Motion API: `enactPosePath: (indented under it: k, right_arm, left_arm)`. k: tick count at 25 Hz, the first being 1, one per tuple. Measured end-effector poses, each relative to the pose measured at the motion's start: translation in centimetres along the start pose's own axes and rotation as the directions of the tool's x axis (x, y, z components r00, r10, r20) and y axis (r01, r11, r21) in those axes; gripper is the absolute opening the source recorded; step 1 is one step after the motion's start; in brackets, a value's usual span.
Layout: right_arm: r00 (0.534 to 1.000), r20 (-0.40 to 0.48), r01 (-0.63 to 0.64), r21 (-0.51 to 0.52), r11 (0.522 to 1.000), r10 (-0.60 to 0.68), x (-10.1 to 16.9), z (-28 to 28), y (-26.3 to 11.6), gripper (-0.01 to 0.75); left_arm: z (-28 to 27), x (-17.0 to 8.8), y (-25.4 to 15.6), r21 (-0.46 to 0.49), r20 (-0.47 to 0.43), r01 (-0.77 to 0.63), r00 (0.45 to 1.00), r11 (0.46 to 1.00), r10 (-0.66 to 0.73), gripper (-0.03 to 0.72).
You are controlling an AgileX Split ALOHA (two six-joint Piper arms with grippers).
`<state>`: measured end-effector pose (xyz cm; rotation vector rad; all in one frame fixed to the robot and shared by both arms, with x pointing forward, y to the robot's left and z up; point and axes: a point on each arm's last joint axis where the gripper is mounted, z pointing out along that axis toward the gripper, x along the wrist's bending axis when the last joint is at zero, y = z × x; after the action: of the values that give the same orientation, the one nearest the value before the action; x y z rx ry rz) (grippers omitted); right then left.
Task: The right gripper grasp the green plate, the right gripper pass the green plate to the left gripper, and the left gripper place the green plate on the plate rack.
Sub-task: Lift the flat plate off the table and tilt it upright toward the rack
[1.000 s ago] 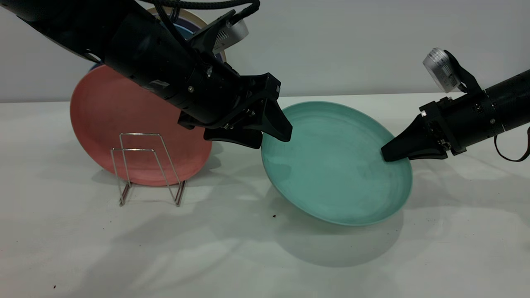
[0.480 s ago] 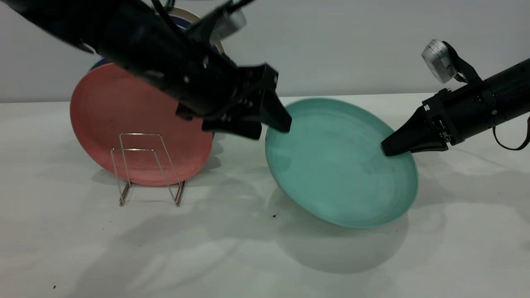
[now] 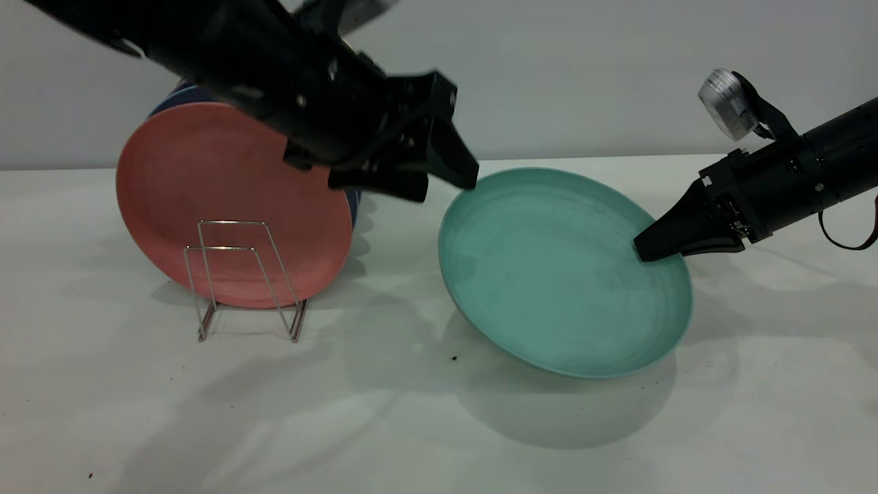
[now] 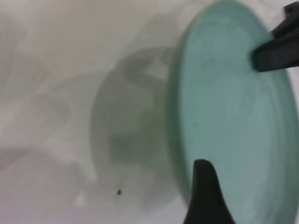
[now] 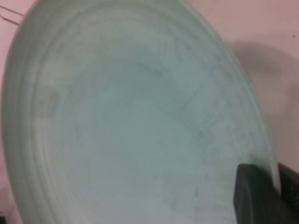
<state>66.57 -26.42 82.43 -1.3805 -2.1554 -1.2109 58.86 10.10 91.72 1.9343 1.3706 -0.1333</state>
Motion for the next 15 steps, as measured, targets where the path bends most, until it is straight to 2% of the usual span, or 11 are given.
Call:
enactPosePath:
  k: [5,12,15]
  right_arm:
    - [0.999,-0.041,-0.003,-0.004,1.000,0.003,0.4,0.0,0.1,0.019]
    - [0.998,-0.060,0.013,0.013,1.000,-0.012,1.2,0.9,0.3,0.019]
    - [0.997,-0.071,0.027,0.020,0.999,-0.025,1.8,1.5,0.4,0.019]
  left_arm:
    - [1.7,1.1,-1.1,0.042,-0.008,0.068,0.998,0.997,-0.068,0.514]
    - [2.0,1.0,-0.9,0.010,0.017,0.103,0.994,0.995,-0.103,0.513]
    - [2.4,1.2,-1.0,0.007,0.022,0.137,0.990,0.990,-0.138,0.487]
